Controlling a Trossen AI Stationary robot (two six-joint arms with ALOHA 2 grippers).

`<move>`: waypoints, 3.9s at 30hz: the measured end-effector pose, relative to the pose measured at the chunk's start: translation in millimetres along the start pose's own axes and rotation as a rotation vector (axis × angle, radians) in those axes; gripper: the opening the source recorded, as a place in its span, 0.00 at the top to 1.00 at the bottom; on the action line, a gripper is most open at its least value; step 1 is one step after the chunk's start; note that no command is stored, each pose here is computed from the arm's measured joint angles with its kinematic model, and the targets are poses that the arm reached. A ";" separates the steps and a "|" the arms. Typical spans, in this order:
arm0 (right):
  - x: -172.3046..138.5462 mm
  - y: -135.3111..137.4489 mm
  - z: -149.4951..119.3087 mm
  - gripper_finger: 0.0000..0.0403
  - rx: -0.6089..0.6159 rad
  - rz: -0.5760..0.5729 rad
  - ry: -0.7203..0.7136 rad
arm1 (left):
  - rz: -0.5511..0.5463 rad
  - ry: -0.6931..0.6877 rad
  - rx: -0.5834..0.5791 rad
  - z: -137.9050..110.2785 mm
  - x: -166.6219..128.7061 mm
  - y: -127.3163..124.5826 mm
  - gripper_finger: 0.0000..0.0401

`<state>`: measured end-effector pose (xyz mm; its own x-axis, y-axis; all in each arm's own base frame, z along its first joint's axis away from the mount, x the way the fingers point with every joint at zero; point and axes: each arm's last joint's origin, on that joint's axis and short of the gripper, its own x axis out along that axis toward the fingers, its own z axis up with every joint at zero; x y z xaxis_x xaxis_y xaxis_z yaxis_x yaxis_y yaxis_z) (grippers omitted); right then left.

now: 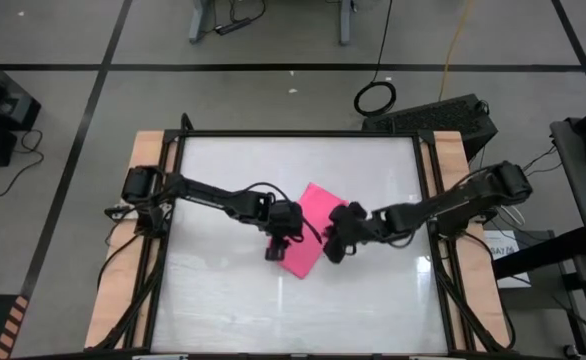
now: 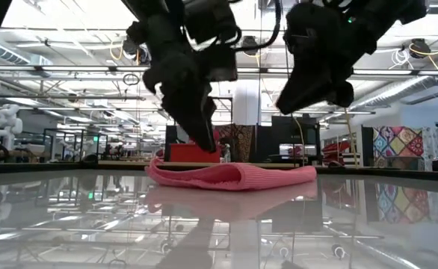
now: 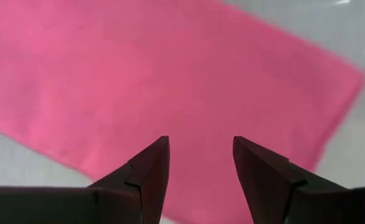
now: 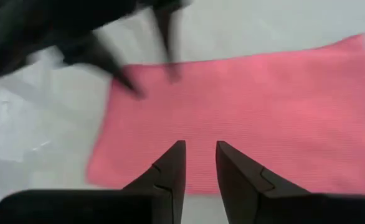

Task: Roll towel
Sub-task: Roll the pink microfiber cloth

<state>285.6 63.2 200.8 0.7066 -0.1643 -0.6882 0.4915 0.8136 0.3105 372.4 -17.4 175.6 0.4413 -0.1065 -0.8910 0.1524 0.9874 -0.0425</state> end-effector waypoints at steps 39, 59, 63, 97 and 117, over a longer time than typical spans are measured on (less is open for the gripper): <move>-9.4 21.7 -27.1 0.80 -0.384 0.066 0.044 | -0.113 -0.031 -0.090 12.1 2.9 -35.7 0.55; 25.2 84.7 -96.3 0.52 -0.855 0.083 -0.014 | -0.031 -0.017 0.536 -22.6 -9.8 -75.7 0.55; 41.9 92.7 -96.4 0.52 -0.933 0.047 0.033 | -0.032 -0.037 0.552 -29.5 -3.2 -77.8 0.55; 64.3 81.9 -95.4 0.97 -0.646 -0.087 0.152 | -0.013 -0.210 0.516 -56.5 21.8 -75.4 0.55; 52.1 89.7 -81.7 1.00 -0.270 -0.020 0.113 | -0.055 -0.200 0.370 -59.3 41.4 -79.2 0.56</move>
<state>324.9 173.3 139.2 0.6298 -0.1310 -0.7656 0.3410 0.9323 0.1209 326.2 -93.1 115.2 0.5808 -0.2145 -0.7853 0.4715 0.8750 0.1097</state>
